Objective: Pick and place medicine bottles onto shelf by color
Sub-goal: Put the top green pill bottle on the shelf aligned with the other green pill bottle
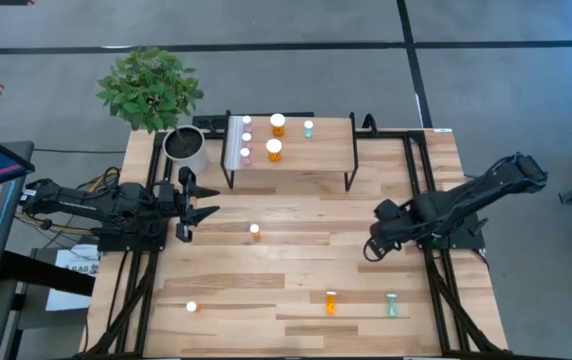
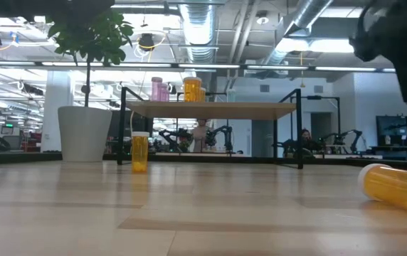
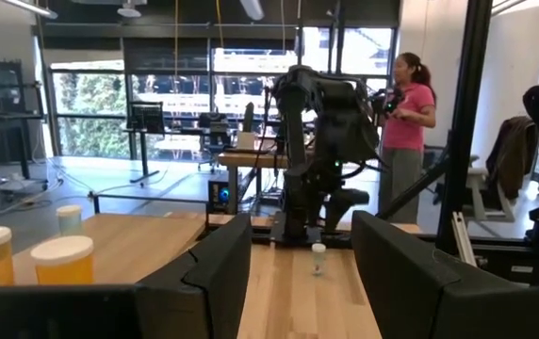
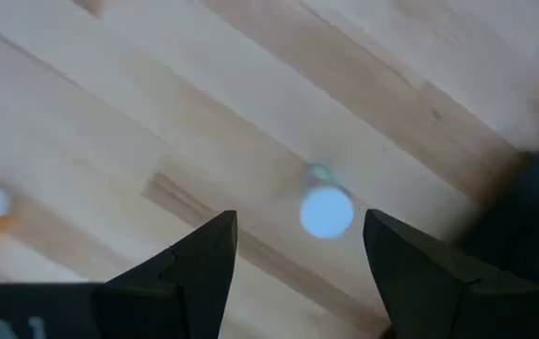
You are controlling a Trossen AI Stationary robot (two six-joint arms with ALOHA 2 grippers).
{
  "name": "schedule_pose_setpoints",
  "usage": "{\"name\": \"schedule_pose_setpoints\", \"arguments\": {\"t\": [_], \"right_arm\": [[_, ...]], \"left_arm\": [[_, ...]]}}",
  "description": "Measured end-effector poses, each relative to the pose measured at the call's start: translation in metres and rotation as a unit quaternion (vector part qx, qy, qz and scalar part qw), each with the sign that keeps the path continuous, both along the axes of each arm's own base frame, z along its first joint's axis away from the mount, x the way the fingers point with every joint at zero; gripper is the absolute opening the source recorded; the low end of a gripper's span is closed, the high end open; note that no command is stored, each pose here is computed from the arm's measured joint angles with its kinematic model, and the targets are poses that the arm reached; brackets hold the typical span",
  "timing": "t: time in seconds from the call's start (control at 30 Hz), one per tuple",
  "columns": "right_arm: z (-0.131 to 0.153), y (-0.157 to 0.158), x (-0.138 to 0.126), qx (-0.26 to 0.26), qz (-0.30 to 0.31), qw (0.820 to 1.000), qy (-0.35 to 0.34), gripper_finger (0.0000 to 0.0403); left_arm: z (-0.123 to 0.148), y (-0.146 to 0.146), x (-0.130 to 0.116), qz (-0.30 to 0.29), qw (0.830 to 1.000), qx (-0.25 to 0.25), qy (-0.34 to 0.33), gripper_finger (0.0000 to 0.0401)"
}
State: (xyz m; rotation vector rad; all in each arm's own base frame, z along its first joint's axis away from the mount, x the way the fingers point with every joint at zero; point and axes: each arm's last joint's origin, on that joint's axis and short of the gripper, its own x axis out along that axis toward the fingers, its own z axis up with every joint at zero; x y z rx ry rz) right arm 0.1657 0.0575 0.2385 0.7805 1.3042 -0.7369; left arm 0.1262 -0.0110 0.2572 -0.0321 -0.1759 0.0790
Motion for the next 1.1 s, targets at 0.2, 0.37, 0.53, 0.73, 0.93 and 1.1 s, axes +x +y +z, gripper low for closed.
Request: {"name": "schedule_pose_setpoints", "arguments": {"t": [0.2, 0.37, 0.53, 0.73, 0.93, 1.1], "right_arm": [[-0.012, 0.007, 0.005, -0.009, -0.017, 0.999, 0.028, 0.0254], [-0.024, 0.008, -0.001, -0.008, -0.033, 0.999, 0.024, 0.0254], [-0.030, 0.004, -0.017, -0.003, -0.058, 0.998, 0.007, 0.0254], [-0.040, 0.001, -0.023, -0.006, -0.067, 0.998, 0.009, 0.0253], [-0.042, 0.002, -0.021, -0.013, -0.068, 0.998, 0.008, 0.0226], [-0.043, 0.002, -0.020, -0.012, -0.074, 0.997, 0.007, 0.0188]], "left_arm": [[0.000, 0.000, 0.000, 0.000, 1.000, 0.000, 0.000, 0.0173], [0.000, 0.000, 0.000, 0.000, 1.000, 0.000, 0.000, 0.0173], [0.000, 0.000, 0.000, -0.005, 1.000, 0.001, 0.000, 0.0173], [0.000, 0.000, 0.000, -0.005, 1.000, 0.000, 0.000, 0.0173], [0.000, 0.000, 0.000, -0.005, 1.000, 0.000, 0.000, 0.0173], [0.000, 0.000, 0.000, -0.005, 1.000, 0.000, 0.000, 0.0173]]}}
